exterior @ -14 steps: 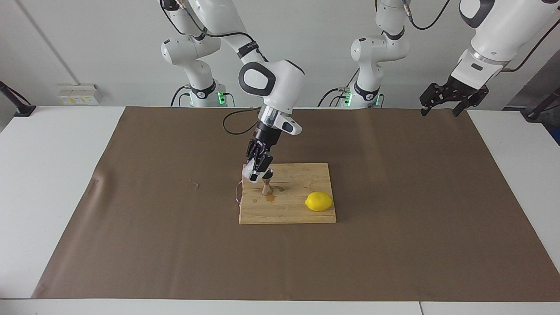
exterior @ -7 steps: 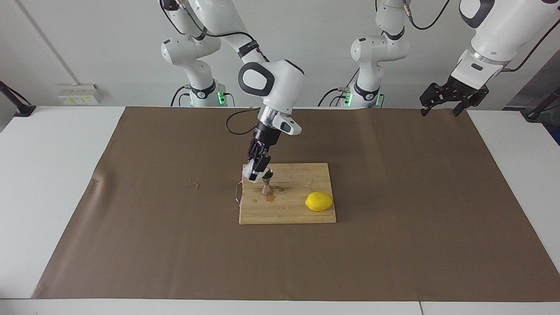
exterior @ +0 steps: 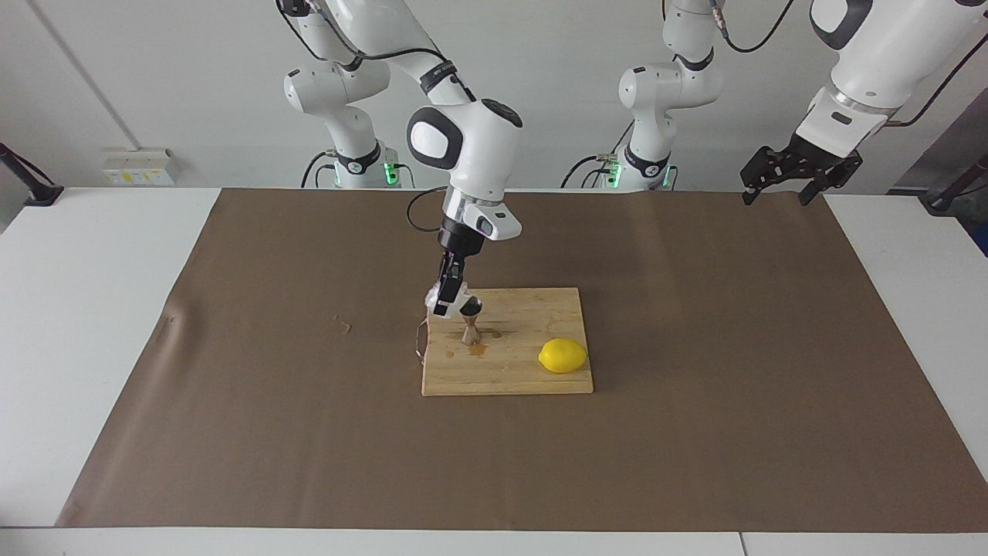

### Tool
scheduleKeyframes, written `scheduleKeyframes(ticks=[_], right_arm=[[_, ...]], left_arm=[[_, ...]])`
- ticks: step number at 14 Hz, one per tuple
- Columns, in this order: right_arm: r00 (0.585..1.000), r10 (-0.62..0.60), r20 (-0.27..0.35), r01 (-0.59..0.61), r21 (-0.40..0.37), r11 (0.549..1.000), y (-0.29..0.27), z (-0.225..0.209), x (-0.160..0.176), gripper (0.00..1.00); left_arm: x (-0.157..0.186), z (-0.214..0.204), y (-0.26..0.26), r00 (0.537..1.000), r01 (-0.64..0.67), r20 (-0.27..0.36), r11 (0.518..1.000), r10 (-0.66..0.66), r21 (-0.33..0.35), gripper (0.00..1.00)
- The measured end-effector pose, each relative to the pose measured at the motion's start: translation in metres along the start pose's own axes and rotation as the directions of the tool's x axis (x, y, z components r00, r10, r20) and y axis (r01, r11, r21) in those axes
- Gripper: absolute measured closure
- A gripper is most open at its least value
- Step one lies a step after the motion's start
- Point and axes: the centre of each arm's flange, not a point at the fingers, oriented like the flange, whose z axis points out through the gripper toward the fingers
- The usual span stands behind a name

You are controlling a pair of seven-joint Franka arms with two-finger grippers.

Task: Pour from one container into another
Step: 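Turn the white cup upright and carry it off the board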

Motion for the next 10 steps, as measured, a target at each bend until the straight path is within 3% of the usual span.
scheduleKeyframes(ticks=[4, 10], right_arm=[[0.992, 0.122, -0.044, -0.118, 0.093, 0.989, 0.013, 0.007, -0.020, 0.49], [0.961, 0.261, -0.095, -0.238, 0.206, 0.949, 0.042, 0.014, -0.077, 0.49]], left_arm=[[0.000, 0.000, 0.000, 1.000, 0.000, 0.000, 1.000, 0.000, 0.000, 0.00], [0.000, 0.000, 0.000, 1.000, 0.000, 0.000, 1.000, 0.000, 0.000, 0.00]])
